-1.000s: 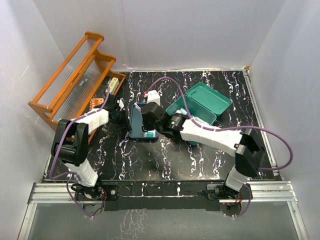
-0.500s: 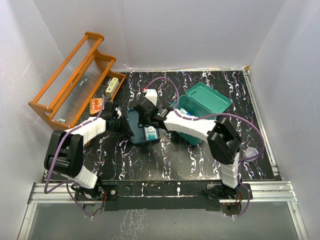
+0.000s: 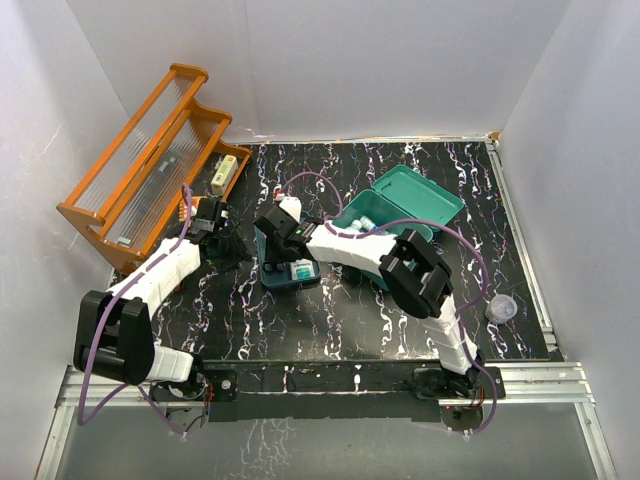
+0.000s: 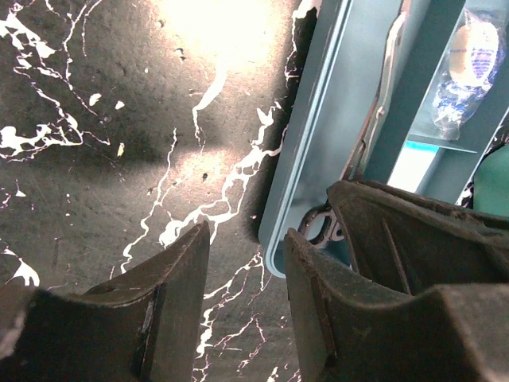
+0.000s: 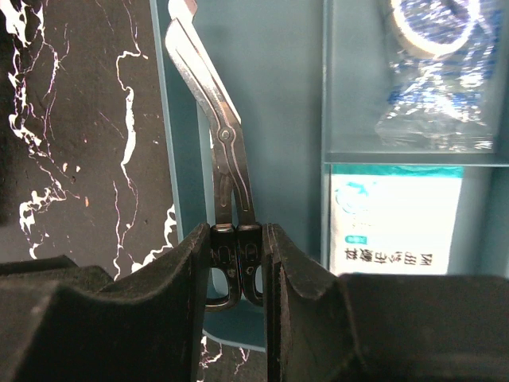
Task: Organize the medicine kit
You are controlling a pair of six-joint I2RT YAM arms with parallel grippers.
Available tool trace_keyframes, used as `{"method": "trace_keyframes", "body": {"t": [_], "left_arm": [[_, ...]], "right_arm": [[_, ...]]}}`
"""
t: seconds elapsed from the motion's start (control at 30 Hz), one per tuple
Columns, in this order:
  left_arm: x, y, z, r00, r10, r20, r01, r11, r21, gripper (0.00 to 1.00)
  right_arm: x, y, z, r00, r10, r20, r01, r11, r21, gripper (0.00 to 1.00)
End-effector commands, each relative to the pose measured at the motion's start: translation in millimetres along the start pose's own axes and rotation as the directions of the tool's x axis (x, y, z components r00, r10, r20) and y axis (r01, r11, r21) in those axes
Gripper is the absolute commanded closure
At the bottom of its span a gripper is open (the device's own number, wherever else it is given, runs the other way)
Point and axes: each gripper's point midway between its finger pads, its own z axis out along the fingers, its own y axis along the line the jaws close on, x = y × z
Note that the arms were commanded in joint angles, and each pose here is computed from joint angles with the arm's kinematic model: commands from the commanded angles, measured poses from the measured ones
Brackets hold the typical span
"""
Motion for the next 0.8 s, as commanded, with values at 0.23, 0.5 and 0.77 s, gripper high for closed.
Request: {"method": "trace_keyframes", "body": {"t": [0.23,0.5,0.77], "left_arm": [[-18.9,-3.4,-12.0,0.999,0.034,0.039,-0.033,0.999,-0.003,0.55],[-30.3,-7.6,-11.8,0.997,0.055,0.058,-0.054,0.998,-0.010,0.54],[-36.6,-15.8,-15.3,0.993,0.083,0.081,-0.086,0.996,0.030,0.52]], "right_arm": [[-25.0,21.0,-2.0,0.998,0.068,0.002,-0.068,0.996,-0.060,0.66],[-48.9,16.3,-28.2,0.997,0.039,0.072,-0.034,0.997,-0.066,0.63],[-50.0,-20.6,-33.3,0.992,-0.013,0.123,0.004,0.997,0.079,0.71]]}}
